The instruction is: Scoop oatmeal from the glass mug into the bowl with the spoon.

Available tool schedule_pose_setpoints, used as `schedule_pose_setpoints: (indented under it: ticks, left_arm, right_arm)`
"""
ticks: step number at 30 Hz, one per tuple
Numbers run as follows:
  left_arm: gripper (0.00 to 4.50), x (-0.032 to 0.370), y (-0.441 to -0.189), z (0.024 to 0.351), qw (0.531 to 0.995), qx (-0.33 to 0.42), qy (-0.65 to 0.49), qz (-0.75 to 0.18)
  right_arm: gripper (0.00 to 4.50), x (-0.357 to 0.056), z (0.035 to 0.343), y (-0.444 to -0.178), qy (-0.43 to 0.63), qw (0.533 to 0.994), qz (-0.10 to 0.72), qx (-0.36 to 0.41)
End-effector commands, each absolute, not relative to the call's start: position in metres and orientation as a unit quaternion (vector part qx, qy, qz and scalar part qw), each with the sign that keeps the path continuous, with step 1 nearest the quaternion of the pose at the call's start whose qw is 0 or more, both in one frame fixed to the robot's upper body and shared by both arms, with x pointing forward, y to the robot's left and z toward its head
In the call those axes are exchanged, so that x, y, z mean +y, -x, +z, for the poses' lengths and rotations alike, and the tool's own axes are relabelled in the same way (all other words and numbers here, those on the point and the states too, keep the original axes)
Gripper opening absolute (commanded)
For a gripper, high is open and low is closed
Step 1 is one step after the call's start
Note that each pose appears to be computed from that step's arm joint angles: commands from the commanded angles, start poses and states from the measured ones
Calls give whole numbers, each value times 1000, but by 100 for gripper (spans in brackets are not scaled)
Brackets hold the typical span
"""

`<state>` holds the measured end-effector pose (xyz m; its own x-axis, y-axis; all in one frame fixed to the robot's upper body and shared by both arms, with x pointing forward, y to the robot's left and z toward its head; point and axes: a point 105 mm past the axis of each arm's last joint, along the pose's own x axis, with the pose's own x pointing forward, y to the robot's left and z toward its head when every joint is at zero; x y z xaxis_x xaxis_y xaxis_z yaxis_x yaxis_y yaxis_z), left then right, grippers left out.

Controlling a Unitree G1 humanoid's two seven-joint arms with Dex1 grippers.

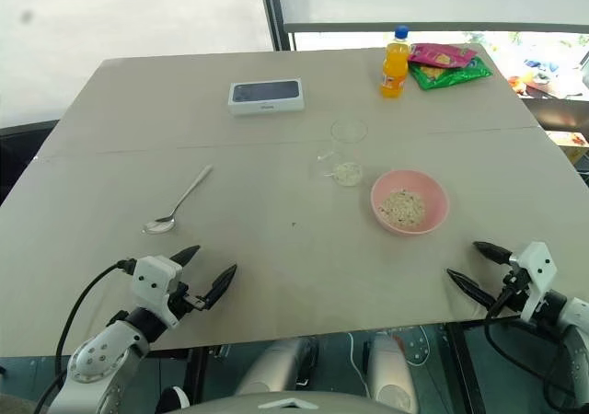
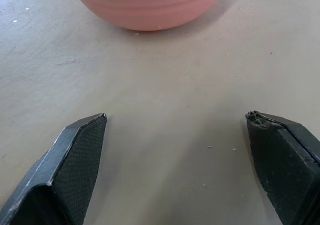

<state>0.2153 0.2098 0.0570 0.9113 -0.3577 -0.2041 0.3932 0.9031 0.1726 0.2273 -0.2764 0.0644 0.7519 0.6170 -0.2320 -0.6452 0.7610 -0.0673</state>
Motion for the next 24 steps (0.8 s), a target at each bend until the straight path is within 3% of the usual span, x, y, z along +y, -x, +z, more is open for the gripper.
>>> schedule_pose_setpoints:
  ticks: [1,24]
  left_arm:
    - [446,218,-208,57,971,94,-114,-186]
    - [446,225,-201,56,974,99,-108,-170]
  right_arm:
    - [450,-288,76,-230,94,936,329,86]
    - [450,-295,73,-237,103,934,328,97]
